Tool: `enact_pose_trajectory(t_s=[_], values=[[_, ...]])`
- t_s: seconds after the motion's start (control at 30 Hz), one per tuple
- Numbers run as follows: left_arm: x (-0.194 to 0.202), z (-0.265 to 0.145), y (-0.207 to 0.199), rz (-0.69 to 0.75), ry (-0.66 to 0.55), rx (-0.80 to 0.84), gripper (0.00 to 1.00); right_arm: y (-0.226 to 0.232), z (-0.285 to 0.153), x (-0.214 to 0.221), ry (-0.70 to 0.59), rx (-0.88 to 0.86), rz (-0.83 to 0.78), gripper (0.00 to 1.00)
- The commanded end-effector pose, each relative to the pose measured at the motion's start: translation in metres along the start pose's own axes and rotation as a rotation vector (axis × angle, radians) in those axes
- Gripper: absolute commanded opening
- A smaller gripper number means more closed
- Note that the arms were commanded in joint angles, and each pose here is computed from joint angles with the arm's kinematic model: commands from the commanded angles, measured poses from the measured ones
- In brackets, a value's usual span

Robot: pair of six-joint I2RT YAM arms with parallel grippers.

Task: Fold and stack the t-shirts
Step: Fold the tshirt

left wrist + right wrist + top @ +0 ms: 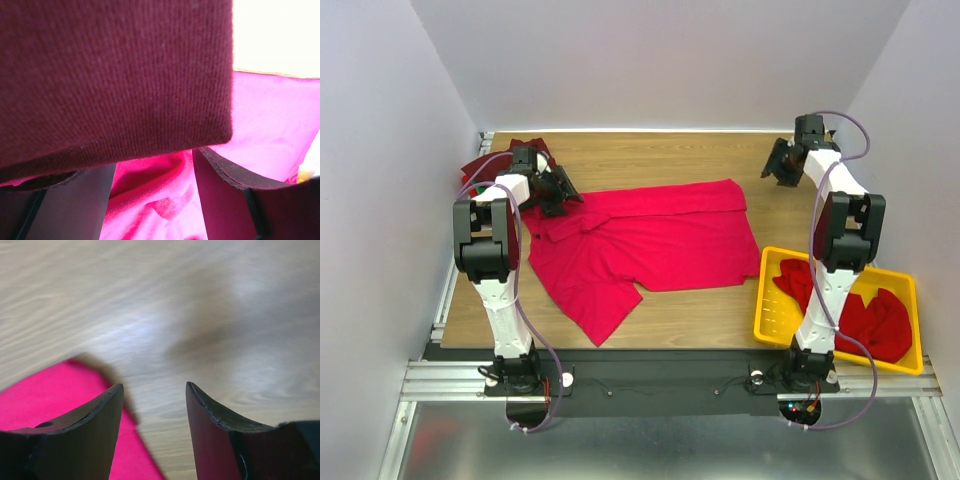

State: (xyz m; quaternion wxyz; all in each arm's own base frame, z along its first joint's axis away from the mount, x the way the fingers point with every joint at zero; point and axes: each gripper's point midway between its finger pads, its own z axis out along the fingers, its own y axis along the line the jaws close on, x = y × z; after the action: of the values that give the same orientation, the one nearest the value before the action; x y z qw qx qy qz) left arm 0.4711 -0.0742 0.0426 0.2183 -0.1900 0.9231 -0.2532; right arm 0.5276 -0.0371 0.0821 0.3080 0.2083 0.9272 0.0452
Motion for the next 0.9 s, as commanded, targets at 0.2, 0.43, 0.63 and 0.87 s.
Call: enact_pose_trajectory(t_s=[0.2, 0.43, 0.63, 0.87], values=[[0.031, 0.008, 0.057, -0.035, 0.095, -0.173, 0.74, 0.088, -0.009, -0.016, 0.021, -0.368, -0.016, 0.59], [0.029, 0.007, 0.056, -0.034, 0.093, -0.174, 0.74, 0.102, 0.016, 0.006, 0.092, -0.422, -0.018, 0.59], [0.029, 0.007, 0.055, -0.038, 0.094, -0.175, 0.74, 0.106, 0.035, 0.024, 0.133, -0.421, -0.030, 0.59], [0.030, 0.007, 0.056, -0.036, 0.098, -0.178, 0.74, 0.110, 0.037, 0.033, 0.159, -0.436, -0.020, 0.58]])
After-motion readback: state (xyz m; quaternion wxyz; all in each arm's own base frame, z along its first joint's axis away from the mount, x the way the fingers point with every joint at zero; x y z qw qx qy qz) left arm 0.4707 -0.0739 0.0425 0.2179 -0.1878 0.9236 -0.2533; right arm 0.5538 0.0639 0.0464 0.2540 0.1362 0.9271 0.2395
